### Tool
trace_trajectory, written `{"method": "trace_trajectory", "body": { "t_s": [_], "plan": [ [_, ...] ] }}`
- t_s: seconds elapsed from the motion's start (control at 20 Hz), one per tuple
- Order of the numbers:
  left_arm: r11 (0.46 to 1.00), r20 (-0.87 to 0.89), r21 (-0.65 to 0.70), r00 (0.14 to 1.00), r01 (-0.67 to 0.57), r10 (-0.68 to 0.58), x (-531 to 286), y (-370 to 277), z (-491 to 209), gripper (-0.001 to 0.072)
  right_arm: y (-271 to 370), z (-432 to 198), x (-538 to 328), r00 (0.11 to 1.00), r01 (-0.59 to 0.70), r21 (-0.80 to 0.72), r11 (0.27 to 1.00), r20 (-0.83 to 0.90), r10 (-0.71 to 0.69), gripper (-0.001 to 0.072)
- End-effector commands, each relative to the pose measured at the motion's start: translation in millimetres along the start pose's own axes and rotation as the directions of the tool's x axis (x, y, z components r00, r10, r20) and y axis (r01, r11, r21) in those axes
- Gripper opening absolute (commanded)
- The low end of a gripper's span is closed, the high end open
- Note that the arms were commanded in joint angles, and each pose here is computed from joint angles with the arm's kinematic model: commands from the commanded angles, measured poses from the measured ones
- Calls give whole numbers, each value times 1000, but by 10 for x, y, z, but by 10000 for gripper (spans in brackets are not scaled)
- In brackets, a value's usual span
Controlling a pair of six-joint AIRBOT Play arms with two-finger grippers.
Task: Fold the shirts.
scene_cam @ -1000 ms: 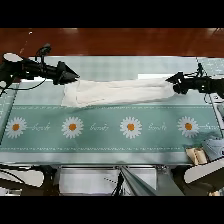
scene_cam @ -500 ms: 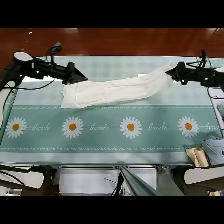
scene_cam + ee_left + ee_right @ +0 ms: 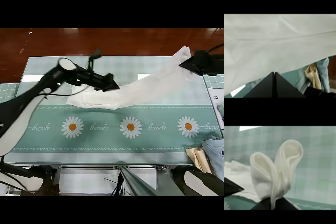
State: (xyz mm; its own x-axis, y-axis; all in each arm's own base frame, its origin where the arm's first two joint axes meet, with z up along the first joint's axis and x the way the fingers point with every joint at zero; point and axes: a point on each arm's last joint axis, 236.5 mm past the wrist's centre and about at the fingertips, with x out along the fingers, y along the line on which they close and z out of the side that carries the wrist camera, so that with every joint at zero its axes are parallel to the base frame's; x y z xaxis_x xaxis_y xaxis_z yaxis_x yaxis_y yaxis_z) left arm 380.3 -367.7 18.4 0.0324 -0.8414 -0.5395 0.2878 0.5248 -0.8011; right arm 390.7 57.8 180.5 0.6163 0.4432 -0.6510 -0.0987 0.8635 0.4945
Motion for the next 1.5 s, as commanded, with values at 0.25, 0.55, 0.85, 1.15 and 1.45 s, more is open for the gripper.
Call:
{"method": "trace_trajectory", "body": {
  "t_s": [0.25,0.55,0.85,1.15,1.45],
  "plan": [
    [997,-45,-67,998,29,-32,1470,-553,-836,27,696,-326,-723,997,14,-16,1000,76,-13,34],
    [1000,93,24,996,-19,17,932,-487,-242,25,415,-384,-855,985,155,-66,986,82,-150,33],
    [951,465,177,874,-252,145,-1580,-443,867,25,464,-315,-65,991,126,-195,973,-10,-131,33],
    [920,657,72,712,-386,247,-3552,-430,612,26,1128,-685,1541,995,-16,-229,973,-103,-8,34],
    [893,644,79,707,-443,294,-3850,-603,166,26,1750,-1527,2780,971,-168,15,986,-168,168,177]
  ]
}}
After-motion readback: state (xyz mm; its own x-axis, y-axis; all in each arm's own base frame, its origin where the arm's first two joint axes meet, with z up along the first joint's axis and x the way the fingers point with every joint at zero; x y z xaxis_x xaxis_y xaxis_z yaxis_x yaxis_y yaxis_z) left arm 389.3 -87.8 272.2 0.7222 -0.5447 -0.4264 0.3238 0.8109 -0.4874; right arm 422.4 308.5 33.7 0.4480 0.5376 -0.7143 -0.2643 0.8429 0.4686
